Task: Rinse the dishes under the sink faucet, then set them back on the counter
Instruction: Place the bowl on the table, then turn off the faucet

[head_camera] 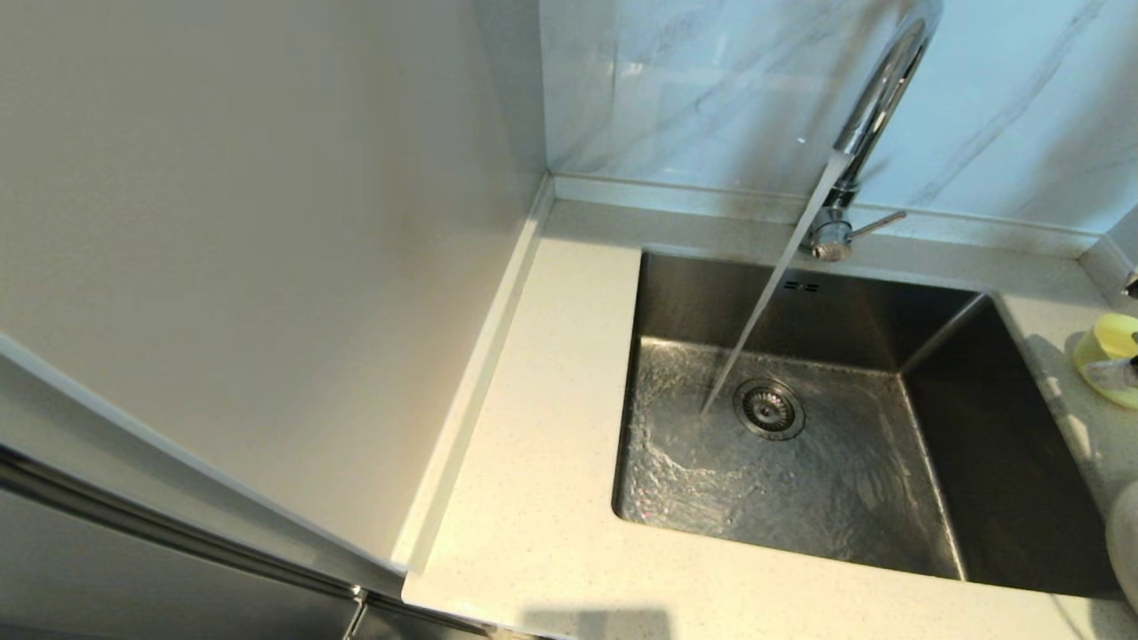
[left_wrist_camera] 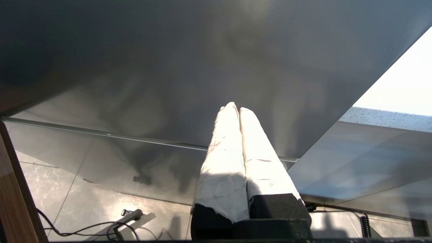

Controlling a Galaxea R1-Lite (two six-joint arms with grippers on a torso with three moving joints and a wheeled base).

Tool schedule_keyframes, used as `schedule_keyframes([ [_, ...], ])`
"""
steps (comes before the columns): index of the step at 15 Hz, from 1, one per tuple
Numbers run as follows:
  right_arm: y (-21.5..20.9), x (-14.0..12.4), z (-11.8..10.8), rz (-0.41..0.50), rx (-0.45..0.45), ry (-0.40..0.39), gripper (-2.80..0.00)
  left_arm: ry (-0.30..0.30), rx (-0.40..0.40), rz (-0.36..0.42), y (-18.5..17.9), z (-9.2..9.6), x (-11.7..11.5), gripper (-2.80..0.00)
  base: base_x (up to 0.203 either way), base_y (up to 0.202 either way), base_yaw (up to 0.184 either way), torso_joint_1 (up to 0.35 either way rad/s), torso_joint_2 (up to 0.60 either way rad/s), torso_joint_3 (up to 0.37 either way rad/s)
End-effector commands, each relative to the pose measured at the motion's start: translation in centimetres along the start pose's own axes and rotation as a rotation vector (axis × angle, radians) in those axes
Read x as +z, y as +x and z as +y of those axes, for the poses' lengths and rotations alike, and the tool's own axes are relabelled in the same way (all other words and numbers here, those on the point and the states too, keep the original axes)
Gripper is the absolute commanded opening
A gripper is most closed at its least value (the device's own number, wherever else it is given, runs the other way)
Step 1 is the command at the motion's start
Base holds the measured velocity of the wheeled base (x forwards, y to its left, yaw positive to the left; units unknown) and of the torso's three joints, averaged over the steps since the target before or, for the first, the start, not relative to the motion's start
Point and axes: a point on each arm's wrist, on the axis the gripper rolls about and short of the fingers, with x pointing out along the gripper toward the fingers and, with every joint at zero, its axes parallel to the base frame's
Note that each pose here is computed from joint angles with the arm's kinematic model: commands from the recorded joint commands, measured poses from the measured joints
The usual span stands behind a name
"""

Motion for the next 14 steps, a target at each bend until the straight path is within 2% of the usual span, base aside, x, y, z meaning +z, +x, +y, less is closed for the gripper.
schedule_keyframes([
  [1, -2.9, 2.0, -0.5, -0.089, -0.035, 0.022, 0.0, 0.0, 0.001, 0.0, 0.0, 0.0, 0.0, -2.8, 0.0, 0.0, 0.0, 0.0, 0.0, 0.0],
  [4, -9.3, 4.7, 0.6, -0.238, -0.001, 0.037, 0.0, 0.0, 0.001, 0.0, 0.0, 0.0, 0.0, -2.8, 0.0, 0.0, 0.0, 0.0, 0.0, 0.0],
  [6, -12.5, 5.8, 3.4, -0.298, 0.078, 0.046, 0.0, 0.0, -0.001, 0.0, 0.0, 0.0, 0.0, -2.8, 0.0, 0.0, 0.0, 0.0, 0.0, 0.0],
  [7, -12.6, 6.6, 5.3, -0.312, 0.159, 0.068, 0.0, 0.0, -0.001, 0.0, 0.0, 0.0, 0.0, -2.8, 0.0, 0.0, 0.0, 0.0, 0.0, 0.0],
  [8, -12.7, 7.2, 6.8, -0.291, 0.209, 0.099, 0.0, 0.0, -0.001, 0.0, 0.0, 0.0, 0.0, -2.8, 0.0, 0.0, 0.0, 0.0, 0.0, 0.0],
  [10, -13.7, 7.4, 8.7, -0.079, 0.161, 0.148, 0.0, 0.0, 0.001, 0.0, 0.0, 0.0, 0.0, -2.8, 0.0, 0.0, 0.0, 0.0, 0.0, 0.0],
  [11, -14.3, 7.9, 9.6, -0.001, 0.143, 0.149, 0.0, 0.0, 0.001, 0.0, 0.0, 0.0, 0.0, -2.8, 0.0, 0.0, 0.0, 0.0, 0.0, 0.0],
  [13, -14.9, 8.6, 10.7, 0.042, 0.144, 0.152, 0.0, 0.0, 0.001, 0.0, 0.0, 0.0, 0.0, -2.8, 0.0, 0.0, 0.0, 0.0, 0.0, 0.0],
  [14, -14.9, 8.5, 11.0, 0.054, 0.143, 0.149, -2.8, 0.0, 0.001, 0.0, 0.0, 0.0, 0.0, -2.8, 0.0, 0.0, 0.0, 0.0, 0.0, 0.0],
])
